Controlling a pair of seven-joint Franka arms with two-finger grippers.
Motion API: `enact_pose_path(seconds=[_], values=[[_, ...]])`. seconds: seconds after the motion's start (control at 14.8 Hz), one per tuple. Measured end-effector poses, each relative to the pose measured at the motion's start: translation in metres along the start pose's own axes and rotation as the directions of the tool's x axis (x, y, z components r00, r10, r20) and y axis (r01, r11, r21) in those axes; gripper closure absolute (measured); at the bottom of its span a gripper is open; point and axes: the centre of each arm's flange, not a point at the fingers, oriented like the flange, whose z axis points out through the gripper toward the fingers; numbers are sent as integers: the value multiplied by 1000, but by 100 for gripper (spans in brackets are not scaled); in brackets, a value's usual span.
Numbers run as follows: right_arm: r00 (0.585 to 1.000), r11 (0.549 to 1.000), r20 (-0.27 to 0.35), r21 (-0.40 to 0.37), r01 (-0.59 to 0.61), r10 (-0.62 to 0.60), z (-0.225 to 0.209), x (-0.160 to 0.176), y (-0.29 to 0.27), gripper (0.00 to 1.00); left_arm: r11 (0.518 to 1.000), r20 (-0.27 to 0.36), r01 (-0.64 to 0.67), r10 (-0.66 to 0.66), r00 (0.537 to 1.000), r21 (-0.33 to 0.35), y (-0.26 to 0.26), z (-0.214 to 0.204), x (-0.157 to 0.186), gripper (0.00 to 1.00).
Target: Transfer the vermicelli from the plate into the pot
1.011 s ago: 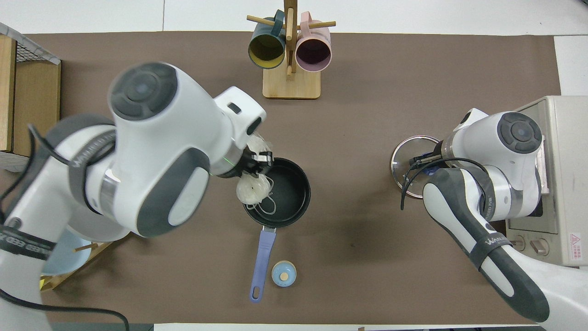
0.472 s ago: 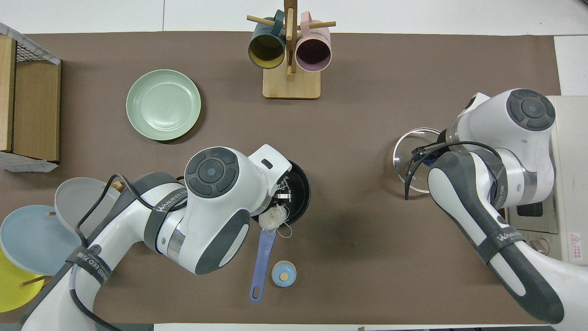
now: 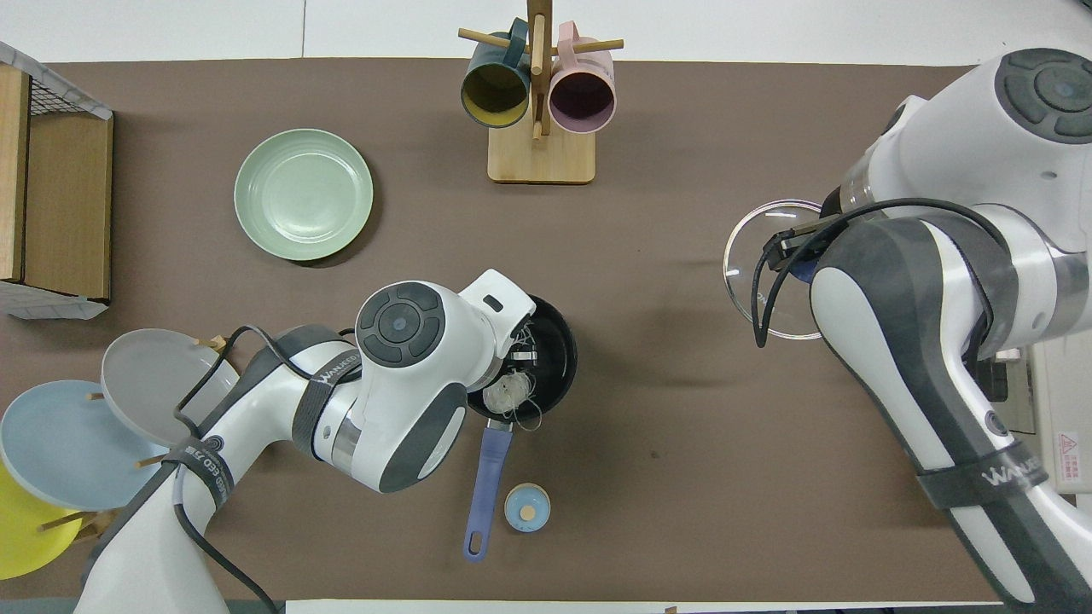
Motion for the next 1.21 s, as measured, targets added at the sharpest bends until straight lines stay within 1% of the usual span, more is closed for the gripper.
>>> enact_pose_path(seconds=[0.07, 0.2, 0.27, 0.34, 0.4, 0.47, 0.54, 0.67, 0.81, 0.88, 1.01, 1.08, 1.21], values=[[1000, 1000, -3, -1, -6, 6, -8, 1, -11, 33, 1000, 0, -9, 9, 1000, 0, -2, 0, 1, 69], [1000, 1000, 2, -3, -1, 1, -17, 0, -29, 33, 1000, -10, -7, 7, 1000, -5, -6, -7, 8, 50], [1000, 1000, 6, -3, 1, -1, -19, -1, -33, 33, 1000, -15, 4, -4, 1000, -9, -11, -17, 16, 40], [1000, 1000, 13, -3, 2, -2, -22, -2, -35, 33, 1000, -17, 8, -8, 1000, -4, -19, -35, 27, 30], [1000, 1000, 16, -3, 6, -6, -28, -2, -38, 33, 1000, -17, 3, -2, 1000, 14, -30, -59, 39, 17], [1000, 1000, 13, -3, 9, -9, -39, -3, -44, 33, 999, -19, -1, 1, 1000, 33, -45, -87, 51, 6], [1000, 1000, 2, -3, -5, 5, -53, -4, -54, 33, 999, -27, 3, -2, 1000, 40, -65, -118, 63, 0], [999, 999, -23, -1, -48, 48, -67, -5, -85, 33, 999, -51, -2, 4, 999, 40, -117, -175, 83, 0], [996, 996, -33, 2, -87, 87, -61, -7, -132, 33, 999, -71, -9, 12, 997, 45, -172, -214, 91, 0], [992, 993, -43, 8, -117, 117, -53, -6, -163, 33, 998, -75, -12, 17, 997, 62, -194, -228, 89, 0], [986, 988, -72, 28, -149, 151, -29, -4, -231, 33, 995, -71, -9, 16, 997, 100, -217, -250, 77, 0], [986, 988, -72, 32, -150, 152, -15, -6, -259, 33, 994, -65, -6, 13, 998, 109, -219, -258, 69, 0], [988, 989, -52, 18, -144, 145, 13, -11, -299, 33, 993, -49, -8, 14, 999, 119, -219, -271, 54, 0]])
